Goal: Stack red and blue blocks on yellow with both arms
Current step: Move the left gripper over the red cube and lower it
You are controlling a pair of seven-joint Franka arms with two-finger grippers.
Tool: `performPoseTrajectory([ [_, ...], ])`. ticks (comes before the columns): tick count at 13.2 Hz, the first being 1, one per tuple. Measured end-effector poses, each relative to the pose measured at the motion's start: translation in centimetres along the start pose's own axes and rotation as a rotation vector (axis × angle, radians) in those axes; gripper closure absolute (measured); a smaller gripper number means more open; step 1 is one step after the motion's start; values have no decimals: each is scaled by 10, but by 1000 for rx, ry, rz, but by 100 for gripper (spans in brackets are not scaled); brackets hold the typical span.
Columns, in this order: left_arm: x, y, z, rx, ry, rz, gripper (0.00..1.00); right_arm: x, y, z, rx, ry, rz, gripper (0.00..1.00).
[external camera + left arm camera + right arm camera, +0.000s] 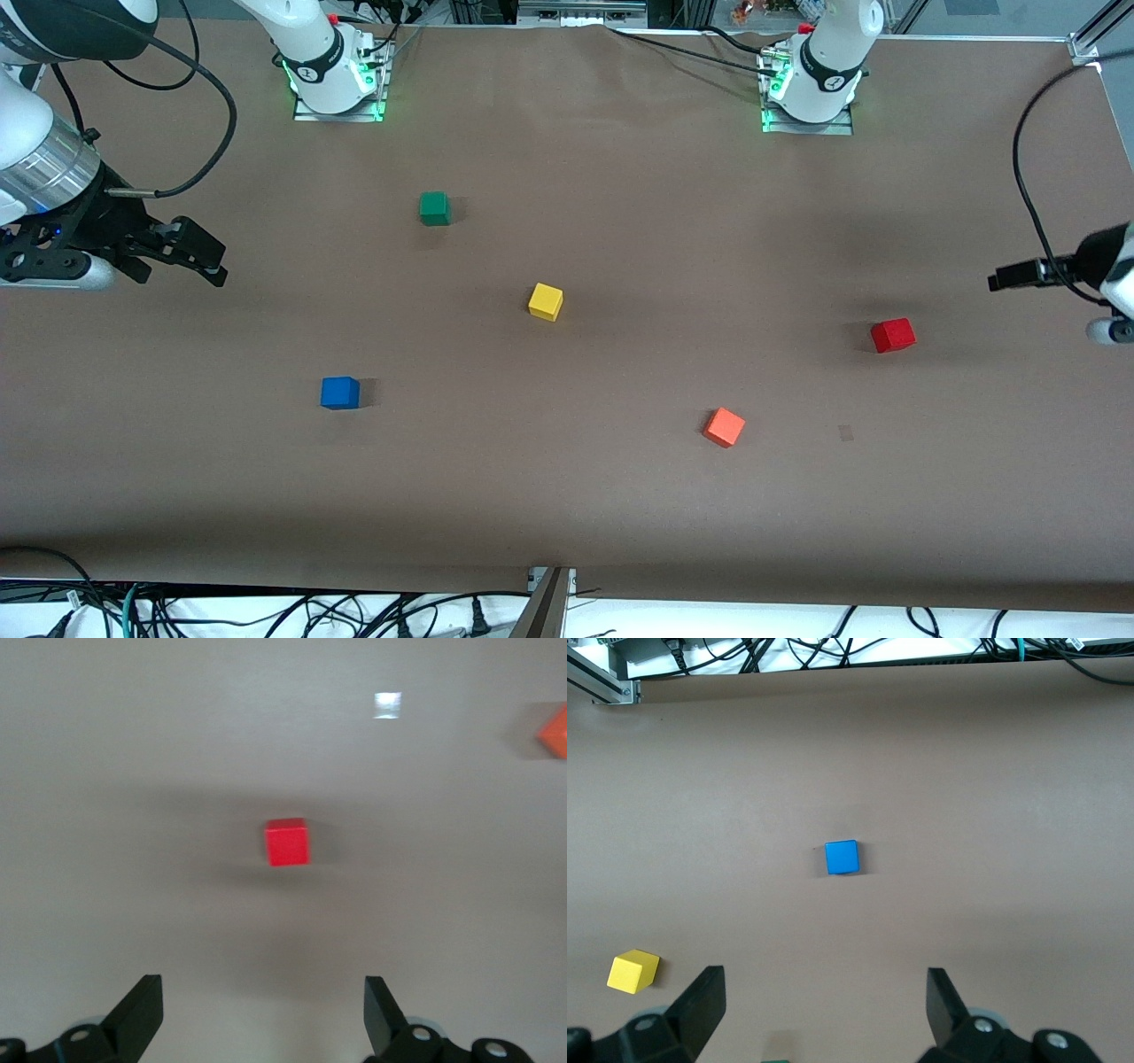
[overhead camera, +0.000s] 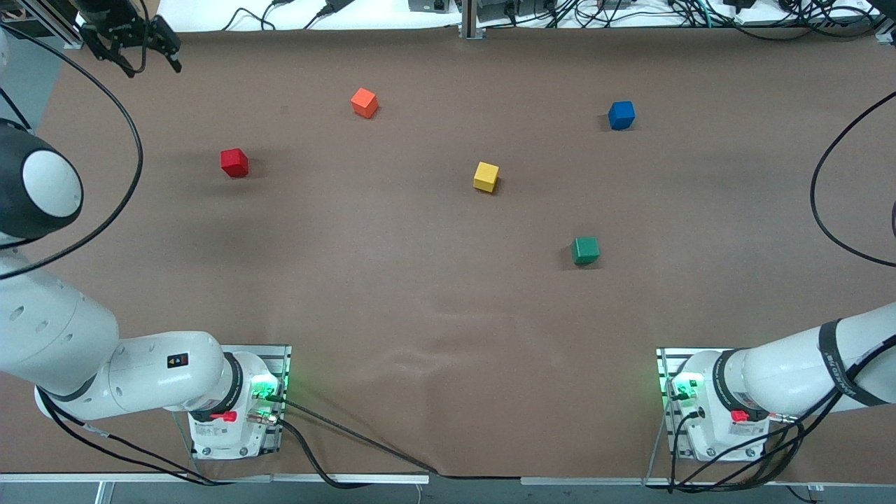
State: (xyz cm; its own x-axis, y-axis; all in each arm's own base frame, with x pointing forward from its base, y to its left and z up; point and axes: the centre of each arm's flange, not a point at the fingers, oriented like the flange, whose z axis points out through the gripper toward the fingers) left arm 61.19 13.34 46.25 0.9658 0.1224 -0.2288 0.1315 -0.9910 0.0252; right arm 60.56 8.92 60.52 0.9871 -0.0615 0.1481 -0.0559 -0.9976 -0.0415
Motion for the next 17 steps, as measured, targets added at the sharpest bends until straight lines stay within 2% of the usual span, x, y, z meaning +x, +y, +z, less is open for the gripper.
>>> performPoseTrajectory([
  [3,28,-21,77,-8,-2,-7,0,0,0,0,0,0,0,0],
  [5,28,-13,114,-8,4,-8,0,0,0,0,0,0,0,0],
  [7,24,-3,138,-5,31,-14,0,0,0,0,0,0,0,0],
  [9,18,3,165,0,90,-14,0,0,0,0,0,0,0,0],
  [13,-8,9,236,4,163,-11,0,0,2,0,-1,0,3,0],
  [17,-16,21,253,-3,185,-47,0,1,3,0,-1,1,5,0],
])
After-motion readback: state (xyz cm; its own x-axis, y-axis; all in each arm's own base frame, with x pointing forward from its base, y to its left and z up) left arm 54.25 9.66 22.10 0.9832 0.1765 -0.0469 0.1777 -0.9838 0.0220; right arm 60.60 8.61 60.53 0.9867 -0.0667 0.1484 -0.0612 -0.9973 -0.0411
